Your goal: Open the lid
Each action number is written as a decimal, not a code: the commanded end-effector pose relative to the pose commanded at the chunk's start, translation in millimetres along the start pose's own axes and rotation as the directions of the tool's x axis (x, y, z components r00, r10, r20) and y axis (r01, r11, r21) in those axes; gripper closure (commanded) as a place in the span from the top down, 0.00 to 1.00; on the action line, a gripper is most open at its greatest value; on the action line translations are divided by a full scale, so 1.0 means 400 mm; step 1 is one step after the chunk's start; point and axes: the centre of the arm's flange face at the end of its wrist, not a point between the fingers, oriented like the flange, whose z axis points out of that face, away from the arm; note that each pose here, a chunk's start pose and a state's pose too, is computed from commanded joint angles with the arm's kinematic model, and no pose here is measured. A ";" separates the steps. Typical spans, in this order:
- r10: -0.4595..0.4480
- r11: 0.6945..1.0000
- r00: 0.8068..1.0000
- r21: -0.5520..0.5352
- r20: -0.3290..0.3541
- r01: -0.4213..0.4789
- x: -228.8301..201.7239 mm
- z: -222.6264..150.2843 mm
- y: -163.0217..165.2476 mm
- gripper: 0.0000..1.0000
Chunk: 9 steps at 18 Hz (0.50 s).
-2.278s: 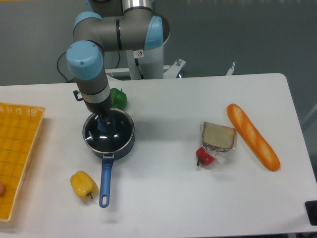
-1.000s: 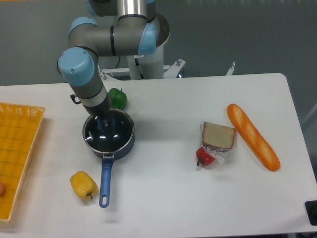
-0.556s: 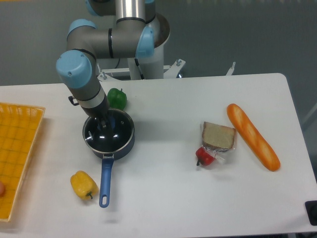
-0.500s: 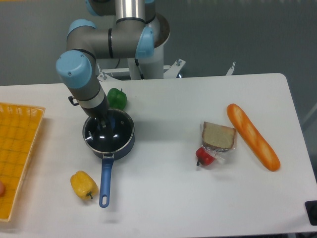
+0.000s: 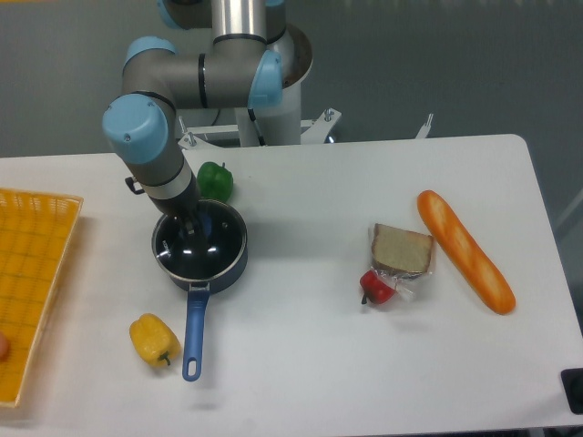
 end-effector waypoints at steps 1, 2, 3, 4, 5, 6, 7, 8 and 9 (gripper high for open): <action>-0.003 1.000 1.000 0.001 -0.002 0.003 -0.002 0.002 -0.001 0.96; -0.005 1.000 1.000 0.001 -0.001 0.005 -0.001 0.000 -0.001 0.93; -0.005 1.000 1.000 0.001 -0.001 0.005 -0.002 0.002 -0.001 0.93; -0.005 1.000 1.000 0.002 0.002 0.005 -0.002 0.000 -0.001 0.93; -0.002 1.000 1.000 0.002 0.001 0.002 0.000 0.001 -0.005 0.92; 0.000 1.000 1.000 0.002 0.001 0.000 0.001 0.001 -0.007 0.90; -0.002 1.000 1.000 0.002 0.001 0.002 0.001 0.001 -0.007 0.87; -0.002 1.000 1.000 0.002 0.001 0.002 0.001 0.001 -0.007 0.85; 0.000 1.000 1.000 0.002 0.001 0.000 0.001 0.001 -0.007 0.85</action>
